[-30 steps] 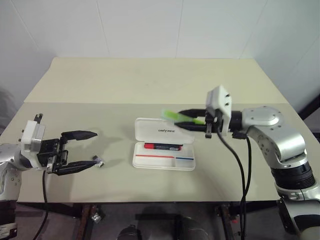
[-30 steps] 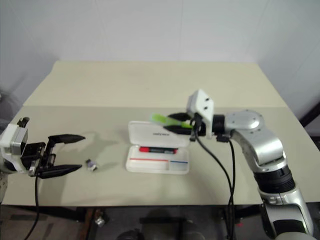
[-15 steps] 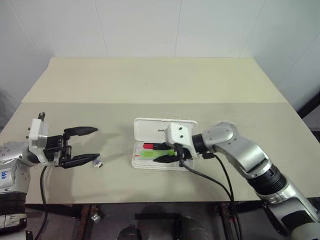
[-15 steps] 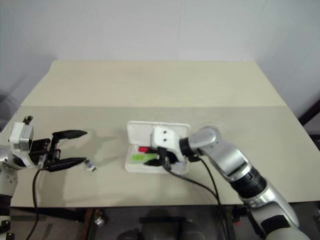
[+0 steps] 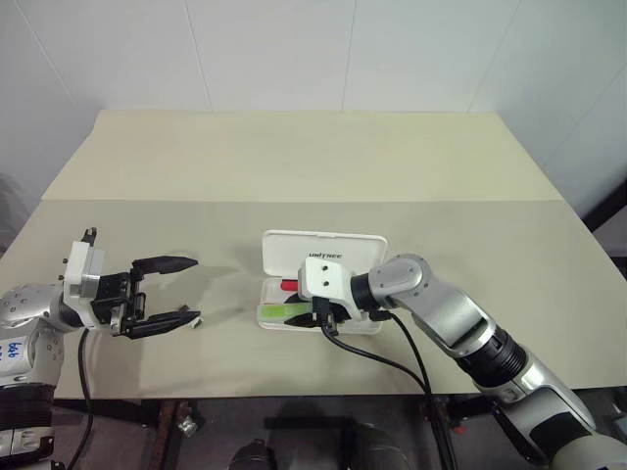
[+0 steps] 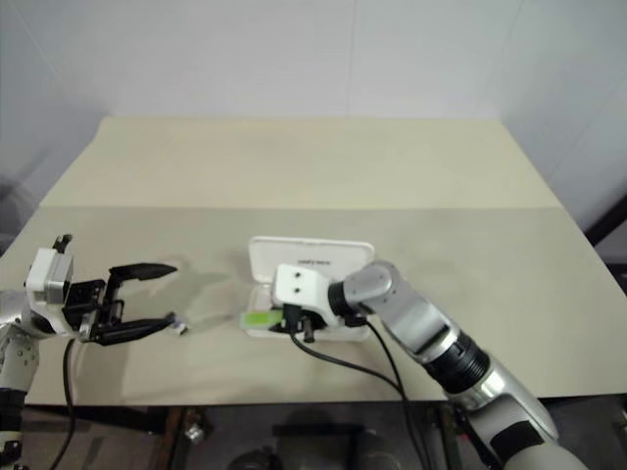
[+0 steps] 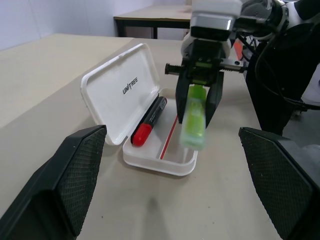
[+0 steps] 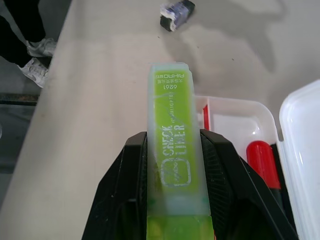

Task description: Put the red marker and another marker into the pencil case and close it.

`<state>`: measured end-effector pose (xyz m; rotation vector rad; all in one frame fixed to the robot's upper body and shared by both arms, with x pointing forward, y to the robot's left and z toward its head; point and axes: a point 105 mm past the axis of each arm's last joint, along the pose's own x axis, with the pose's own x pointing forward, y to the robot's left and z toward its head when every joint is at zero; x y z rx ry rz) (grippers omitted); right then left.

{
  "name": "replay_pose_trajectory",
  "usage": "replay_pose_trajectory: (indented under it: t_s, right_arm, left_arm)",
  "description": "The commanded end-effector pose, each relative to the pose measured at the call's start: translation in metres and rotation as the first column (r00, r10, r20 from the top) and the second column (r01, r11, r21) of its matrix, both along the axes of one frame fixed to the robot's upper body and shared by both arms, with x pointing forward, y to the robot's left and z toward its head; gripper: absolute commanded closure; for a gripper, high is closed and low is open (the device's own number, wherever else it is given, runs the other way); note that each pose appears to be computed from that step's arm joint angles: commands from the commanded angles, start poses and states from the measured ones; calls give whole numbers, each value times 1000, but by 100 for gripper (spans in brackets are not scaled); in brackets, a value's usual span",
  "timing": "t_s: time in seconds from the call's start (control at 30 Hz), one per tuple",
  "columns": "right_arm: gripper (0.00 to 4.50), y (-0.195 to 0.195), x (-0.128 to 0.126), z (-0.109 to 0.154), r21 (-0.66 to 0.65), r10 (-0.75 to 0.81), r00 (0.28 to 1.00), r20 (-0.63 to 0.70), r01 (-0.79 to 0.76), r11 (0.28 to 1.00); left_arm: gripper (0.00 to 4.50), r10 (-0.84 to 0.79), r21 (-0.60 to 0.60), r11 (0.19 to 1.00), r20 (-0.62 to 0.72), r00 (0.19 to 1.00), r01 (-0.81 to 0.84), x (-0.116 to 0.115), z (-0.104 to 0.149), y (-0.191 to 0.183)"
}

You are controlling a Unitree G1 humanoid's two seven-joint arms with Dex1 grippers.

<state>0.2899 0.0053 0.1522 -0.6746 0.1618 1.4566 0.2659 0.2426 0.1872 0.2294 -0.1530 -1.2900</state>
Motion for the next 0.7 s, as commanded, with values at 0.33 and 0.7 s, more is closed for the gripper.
replay_pose_trajectory:
  t_s: [0.33, 0.7]
  right_arm:
    - [338, 0, 4, 1, 38, -77, 996, -32, 79, 996]
    - [338, -1, 6, -3, 40, -87, 995, -45, 89, 995]
  left_arm:
    - [0, -42, 8, 999, 40, 998, 42, -6, 5, -5]
    - [0, -43, 9, 999, 46, 998, 42, -6, 6, -7]
